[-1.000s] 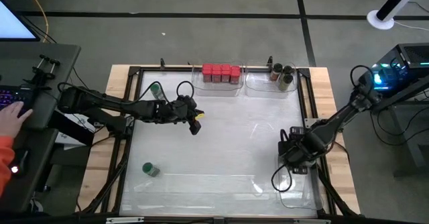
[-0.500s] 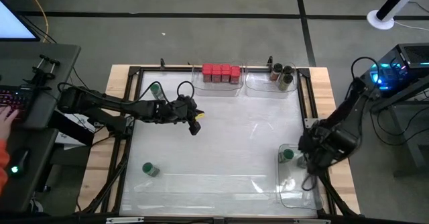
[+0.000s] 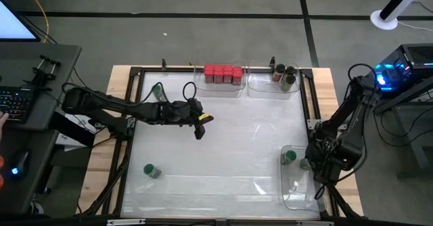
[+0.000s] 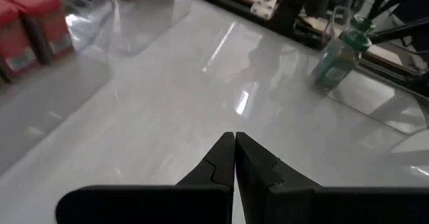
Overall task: Sort spices by type
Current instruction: Adjust the green seasoning bottles inside the bottom transparent bin
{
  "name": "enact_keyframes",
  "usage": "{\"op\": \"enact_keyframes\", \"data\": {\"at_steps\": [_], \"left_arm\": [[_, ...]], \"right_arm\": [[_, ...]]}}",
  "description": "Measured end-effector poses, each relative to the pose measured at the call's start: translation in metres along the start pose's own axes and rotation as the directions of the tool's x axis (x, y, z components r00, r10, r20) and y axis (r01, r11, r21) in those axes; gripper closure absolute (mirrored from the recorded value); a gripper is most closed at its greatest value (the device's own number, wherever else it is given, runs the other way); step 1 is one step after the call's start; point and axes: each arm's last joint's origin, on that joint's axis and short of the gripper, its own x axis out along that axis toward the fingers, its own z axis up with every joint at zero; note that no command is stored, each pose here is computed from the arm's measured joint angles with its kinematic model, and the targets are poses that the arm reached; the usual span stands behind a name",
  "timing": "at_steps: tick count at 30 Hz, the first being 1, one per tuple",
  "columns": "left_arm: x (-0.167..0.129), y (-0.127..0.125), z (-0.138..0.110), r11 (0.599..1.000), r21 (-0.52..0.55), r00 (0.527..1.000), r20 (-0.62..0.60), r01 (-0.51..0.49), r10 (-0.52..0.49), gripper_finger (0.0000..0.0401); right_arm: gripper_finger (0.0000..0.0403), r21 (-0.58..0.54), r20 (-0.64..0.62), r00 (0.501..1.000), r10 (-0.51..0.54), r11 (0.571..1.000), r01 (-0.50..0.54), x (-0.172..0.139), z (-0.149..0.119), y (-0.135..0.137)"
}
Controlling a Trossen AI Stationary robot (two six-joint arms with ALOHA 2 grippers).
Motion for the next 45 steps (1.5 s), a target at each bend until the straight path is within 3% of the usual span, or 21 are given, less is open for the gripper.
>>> {"op": "enact_keyframes", "data": {"at_steps": [7, 29, 36, 45], "left_arm": [[0.003, -0.004, -0.006, 0.999, -0.001, 0.998, -0.041, 0.043, -0.043, 0.0401], [0.003, -0.006, -0.006, 0.999, 0.002, 0.998, -0.041, 0.044, -0.043, 0.0401], [0.003, -0.006, -0.006, 0.999, 0.002, 0.998, -0.041, 0.044, -0.043, 0.0401], [0.003, -0.006, -0.006, 0.999, 0.003, 0.998, -0.041, 0.043, -0.043, 0.0401]], "right_arm": [[0.0401, 0.008, 0.006, 0.999, -0.041, 0.999, 0.041, 0.015, 0.003, -0.004], [0.0402, 0.014, 0.244, 0.964, -0.105, 0.994, 0.105, 0.014, 0.010, -0.010], [0.0402, 0.078, 0.300, 0.947, -0.117, 0.992, 0.098, 0.012, 0.022, -0.011], [0.0403, 0.198, 0.227, 0.958, -0.178, 0.971, 0.133, -0.001, 0.021, -0.018]]}}
